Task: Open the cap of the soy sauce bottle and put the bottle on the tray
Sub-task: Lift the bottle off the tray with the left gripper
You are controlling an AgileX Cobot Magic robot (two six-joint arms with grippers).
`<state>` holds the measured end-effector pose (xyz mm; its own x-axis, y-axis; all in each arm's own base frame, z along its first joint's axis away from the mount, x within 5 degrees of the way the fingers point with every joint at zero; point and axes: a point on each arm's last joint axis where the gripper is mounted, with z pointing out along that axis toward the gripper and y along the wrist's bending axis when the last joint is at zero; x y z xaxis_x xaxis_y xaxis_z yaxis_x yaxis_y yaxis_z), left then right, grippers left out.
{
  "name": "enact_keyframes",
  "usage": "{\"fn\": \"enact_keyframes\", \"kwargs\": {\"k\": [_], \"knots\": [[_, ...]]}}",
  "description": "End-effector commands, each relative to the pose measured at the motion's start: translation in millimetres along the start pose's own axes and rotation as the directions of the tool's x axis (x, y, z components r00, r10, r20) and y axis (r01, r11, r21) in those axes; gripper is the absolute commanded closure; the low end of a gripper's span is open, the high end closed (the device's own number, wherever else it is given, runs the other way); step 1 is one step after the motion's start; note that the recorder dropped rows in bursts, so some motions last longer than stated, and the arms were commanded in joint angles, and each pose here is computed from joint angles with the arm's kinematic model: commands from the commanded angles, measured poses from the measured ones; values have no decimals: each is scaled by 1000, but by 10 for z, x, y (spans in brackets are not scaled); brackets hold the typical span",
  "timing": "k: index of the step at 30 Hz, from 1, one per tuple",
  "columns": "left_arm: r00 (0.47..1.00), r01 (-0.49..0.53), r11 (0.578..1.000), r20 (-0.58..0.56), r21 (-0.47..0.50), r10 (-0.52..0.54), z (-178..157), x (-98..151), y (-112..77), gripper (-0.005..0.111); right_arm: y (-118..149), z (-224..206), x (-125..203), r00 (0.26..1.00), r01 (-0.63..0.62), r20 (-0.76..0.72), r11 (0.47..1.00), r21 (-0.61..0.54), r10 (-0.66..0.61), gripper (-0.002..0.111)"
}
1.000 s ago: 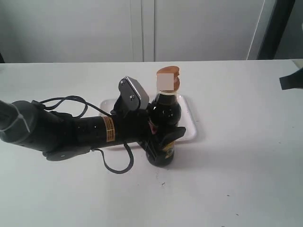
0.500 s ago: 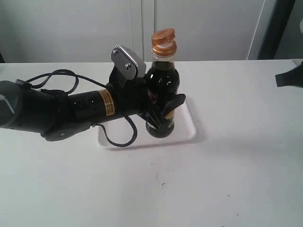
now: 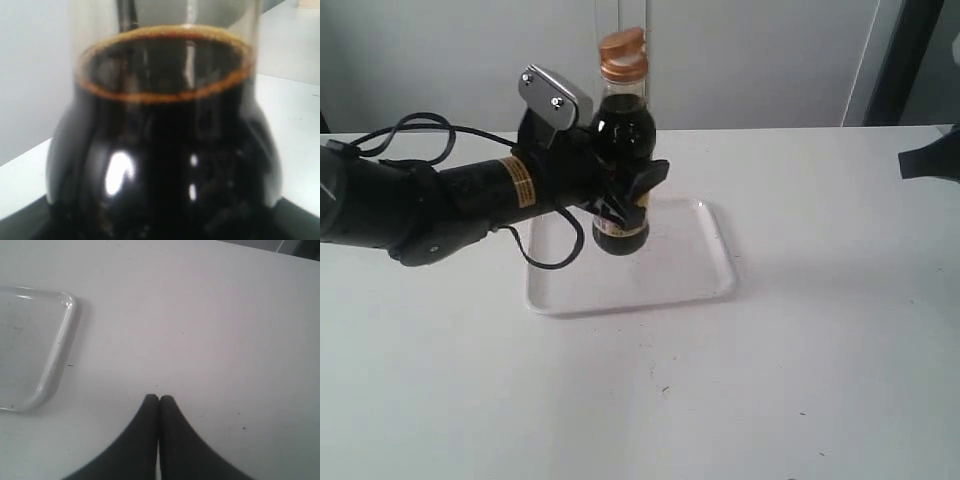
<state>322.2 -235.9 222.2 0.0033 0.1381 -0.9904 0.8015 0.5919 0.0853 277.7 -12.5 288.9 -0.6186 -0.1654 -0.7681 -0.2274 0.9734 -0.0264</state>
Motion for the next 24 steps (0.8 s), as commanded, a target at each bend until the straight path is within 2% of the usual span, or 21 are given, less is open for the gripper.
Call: {"fn": "enact_keyframes", "kwargs": {"k": [1, 13, 24], "knots": [[986, 30, 999, 164, -23, -26, -83, -270, 165, 107, -10, 9, -1, 1000, -1, 10, 1000, 7, 1, 108], [986, 40, 998, 161, -44, -33, -83, -227, 236, 107, -13, 9, -6, 1000, -6, 16, 1000, 10, 6, 108], [982, 44, 999, 186, -20, -39, 94, -16, 269, 107, -5, 9, -5, 1000, -16, 14, 1000, 1, 16, 108]]}}
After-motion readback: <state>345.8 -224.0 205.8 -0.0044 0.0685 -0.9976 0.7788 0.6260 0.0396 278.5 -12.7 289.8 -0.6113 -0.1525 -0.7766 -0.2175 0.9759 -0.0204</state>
